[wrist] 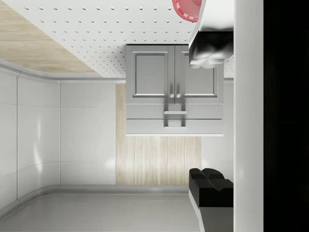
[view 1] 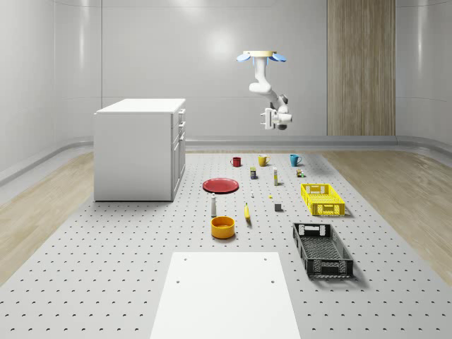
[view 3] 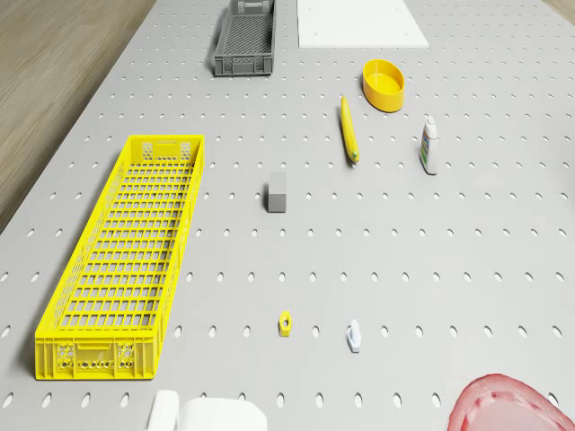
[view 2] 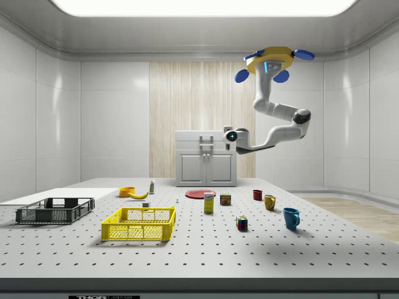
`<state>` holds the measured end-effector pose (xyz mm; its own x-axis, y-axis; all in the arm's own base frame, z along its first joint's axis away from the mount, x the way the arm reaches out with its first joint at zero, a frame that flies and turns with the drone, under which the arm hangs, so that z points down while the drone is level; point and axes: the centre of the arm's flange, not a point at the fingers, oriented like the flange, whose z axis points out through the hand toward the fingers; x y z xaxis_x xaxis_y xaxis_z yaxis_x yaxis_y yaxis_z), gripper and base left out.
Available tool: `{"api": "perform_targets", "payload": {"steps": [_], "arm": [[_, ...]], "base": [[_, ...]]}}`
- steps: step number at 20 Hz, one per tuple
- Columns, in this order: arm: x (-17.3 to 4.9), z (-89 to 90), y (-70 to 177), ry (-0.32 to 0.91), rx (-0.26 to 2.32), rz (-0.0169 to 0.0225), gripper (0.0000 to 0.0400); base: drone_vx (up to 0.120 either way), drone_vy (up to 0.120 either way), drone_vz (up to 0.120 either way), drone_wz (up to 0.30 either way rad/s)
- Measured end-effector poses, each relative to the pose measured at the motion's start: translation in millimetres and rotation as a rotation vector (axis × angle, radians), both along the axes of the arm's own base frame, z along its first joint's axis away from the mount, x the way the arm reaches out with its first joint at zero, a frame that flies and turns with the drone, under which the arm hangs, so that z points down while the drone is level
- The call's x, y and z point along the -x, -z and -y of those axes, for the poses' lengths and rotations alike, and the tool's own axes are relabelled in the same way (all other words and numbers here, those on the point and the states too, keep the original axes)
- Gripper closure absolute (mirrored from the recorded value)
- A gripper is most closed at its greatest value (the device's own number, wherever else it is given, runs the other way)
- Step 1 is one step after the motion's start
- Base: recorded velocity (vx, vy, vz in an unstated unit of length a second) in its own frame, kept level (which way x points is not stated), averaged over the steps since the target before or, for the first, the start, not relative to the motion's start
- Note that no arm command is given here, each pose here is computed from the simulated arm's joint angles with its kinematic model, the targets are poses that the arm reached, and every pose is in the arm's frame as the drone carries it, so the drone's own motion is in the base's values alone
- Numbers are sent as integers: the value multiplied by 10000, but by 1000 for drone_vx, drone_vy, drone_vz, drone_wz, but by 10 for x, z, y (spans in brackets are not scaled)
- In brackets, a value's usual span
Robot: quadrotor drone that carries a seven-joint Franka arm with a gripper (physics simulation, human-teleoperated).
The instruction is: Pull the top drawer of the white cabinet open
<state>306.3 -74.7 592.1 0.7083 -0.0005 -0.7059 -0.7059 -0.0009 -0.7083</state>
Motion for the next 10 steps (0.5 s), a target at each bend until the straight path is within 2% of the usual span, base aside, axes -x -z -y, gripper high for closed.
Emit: {"api": "perform_targets", "payload": {"steps": [3,4,10], "arm": [[1,-143,0,0,-1,1,95],[1,-193,-1,-1,-1,1,95],[1,-408,0,-1,-3,1,95]], "base": [[0,0,0,0],[0,0,80,0],[0,0,120,0]]}}
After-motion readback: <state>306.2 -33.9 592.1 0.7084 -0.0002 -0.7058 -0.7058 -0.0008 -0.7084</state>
